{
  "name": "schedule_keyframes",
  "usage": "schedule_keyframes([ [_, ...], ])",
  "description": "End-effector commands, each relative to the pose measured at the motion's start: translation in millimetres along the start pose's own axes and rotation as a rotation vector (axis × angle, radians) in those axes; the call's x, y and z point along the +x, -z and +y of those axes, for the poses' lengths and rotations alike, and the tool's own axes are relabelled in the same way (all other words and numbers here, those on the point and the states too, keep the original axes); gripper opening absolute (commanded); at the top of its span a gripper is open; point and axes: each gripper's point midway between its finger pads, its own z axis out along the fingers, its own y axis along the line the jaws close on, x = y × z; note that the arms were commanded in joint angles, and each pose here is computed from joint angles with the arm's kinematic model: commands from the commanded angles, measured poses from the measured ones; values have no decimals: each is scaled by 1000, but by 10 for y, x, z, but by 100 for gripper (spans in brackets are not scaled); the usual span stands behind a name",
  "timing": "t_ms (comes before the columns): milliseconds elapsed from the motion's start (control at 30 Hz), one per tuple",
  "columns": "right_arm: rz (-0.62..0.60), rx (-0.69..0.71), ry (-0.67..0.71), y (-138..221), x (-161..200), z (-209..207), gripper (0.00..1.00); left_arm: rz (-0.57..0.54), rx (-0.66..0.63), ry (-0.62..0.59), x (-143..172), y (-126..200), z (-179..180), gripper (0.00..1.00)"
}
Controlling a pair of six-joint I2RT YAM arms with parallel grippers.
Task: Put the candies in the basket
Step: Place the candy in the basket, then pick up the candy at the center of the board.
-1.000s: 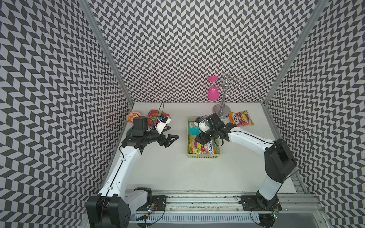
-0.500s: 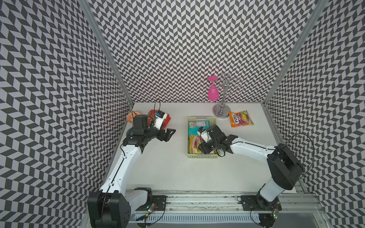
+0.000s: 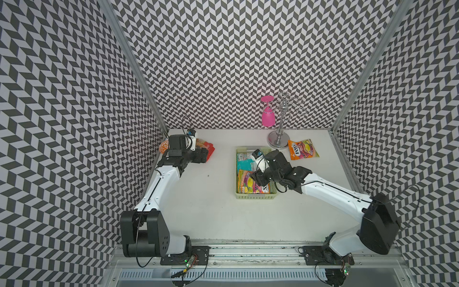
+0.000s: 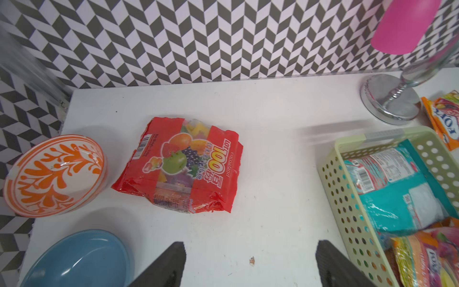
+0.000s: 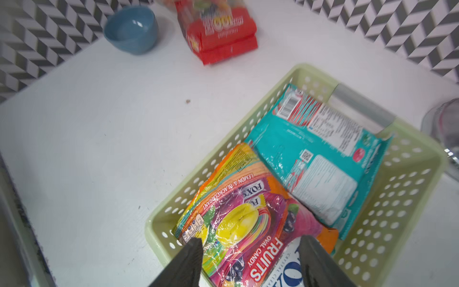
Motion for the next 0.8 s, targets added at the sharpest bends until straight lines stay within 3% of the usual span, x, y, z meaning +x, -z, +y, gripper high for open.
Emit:
schedule_keyframes([
  [0, -56, 44, -39, 210, -75, -149, 67, 16, -62, 9, -57, -137, 157, 85],
  [333, -108, 155, -164, 680, 225, -712, 73, 191, -117, -114, 165, -753, 256, 85],
  [500, -150, 206, -180, 911, 296, -921, 84, 262, -155, -206, 277, -1066, 211, 84],
  [633, -185, 242, -195, 1034, 361, -1030, 99, 306, -191, -276, 387, -1252, 196, 84],
  [767, -207, 251, -229, 1106, 389, -1109, 99, 346, -246, -329, 495, -1392, 275, 82],
])
